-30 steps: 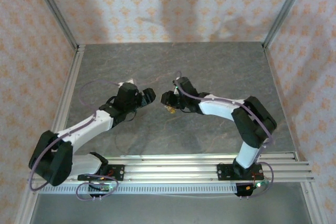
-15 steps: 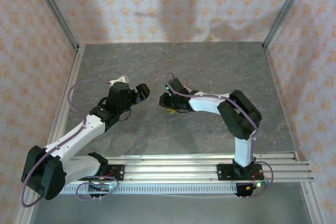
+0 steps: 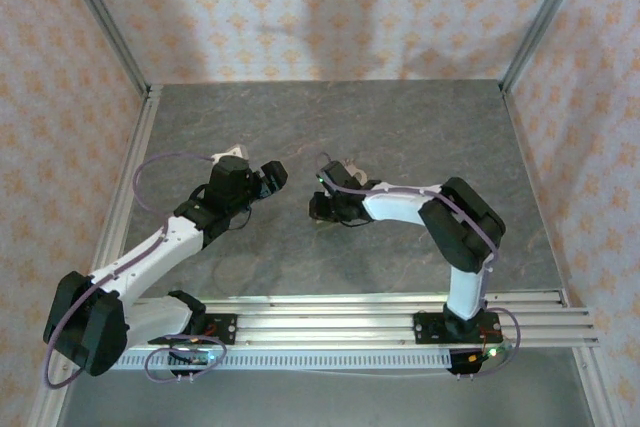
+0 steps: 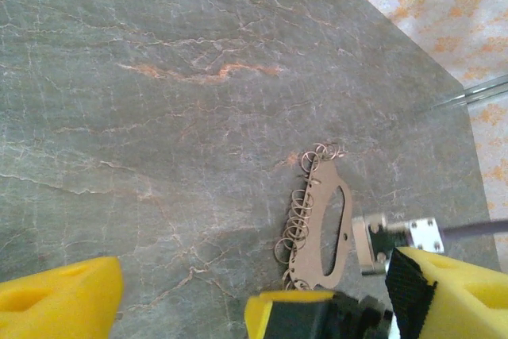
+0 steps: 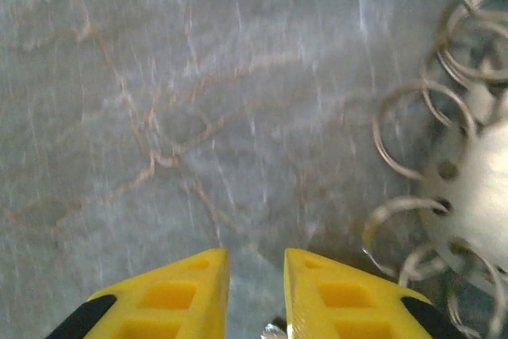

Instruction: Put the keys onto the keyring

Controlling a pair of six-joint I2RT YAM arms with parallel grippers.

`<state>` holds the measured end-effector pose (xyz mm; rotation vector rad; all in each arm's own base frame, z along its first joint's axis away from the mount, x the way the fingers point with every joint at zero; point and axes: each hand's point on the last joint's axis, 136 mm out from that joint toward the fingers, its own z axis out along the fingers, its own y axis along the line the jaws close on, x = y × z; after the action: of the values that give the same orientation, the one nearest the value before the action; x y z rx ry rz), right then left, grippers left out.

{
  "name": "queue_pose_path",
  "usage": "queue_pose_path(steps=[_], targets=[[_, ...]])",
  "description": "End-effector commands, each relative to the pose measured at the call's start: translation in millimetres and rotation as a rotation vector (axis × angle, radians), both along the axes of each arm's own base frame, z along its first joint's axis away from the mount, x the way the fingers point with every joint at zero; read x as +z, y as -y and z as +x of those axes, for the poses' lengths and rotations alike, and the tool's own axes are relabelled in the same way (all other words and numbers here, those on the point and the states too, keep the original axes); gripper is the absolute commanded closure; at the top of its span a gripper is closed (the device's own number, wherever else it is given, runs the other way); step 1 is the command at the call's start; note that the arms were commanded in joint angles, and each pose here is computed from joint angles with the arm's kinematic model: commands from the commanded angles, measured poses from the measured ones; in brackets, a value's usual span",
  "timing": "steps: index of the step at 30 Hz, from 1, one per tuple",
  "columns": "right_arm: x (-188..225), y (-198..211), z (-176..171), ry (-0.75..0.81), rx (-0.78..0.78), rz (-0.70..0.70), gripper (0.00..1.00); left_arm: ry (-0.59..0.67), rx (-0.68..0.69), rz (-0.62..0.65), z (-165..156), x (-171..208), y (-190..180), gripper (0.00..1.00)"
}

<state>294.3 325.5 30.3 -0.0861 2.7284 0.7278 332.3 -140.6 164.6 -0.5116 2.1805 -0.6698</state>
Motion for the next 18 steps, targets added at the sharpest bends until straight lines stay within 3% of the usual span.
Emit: queue_pose_path(steps=[1,8,11,15,18], targets=[[-2.7,19.6,-29.1,-0.046,0.041,-0.046,0.76,0.045,0.004,-0.031,7.5,17.6,2.8,0.12],[5.0,59.6,-59.0,-0.044,0.048,-0.115,0.76,0.050,-0.005,-0.052,8.4,18.6,6.4,0.12],[29.1,73.4,-60.2,0.019,0.018,-0.107,0.75,0.050,-0.012,-0.064,9.2,17.9,9.3,0.12],[71.6,102.8,-48.3,0.144,-0.110,-0.089,0.73,0.047,-0.018,-0.073,11.0,15.7,12.0,0.12],[78.8,130.4,-44.2,0.209,-0.217,-0.128,0.66,0.044,-0.027,-0.079,13.0,12.9,15.2,0.12]])
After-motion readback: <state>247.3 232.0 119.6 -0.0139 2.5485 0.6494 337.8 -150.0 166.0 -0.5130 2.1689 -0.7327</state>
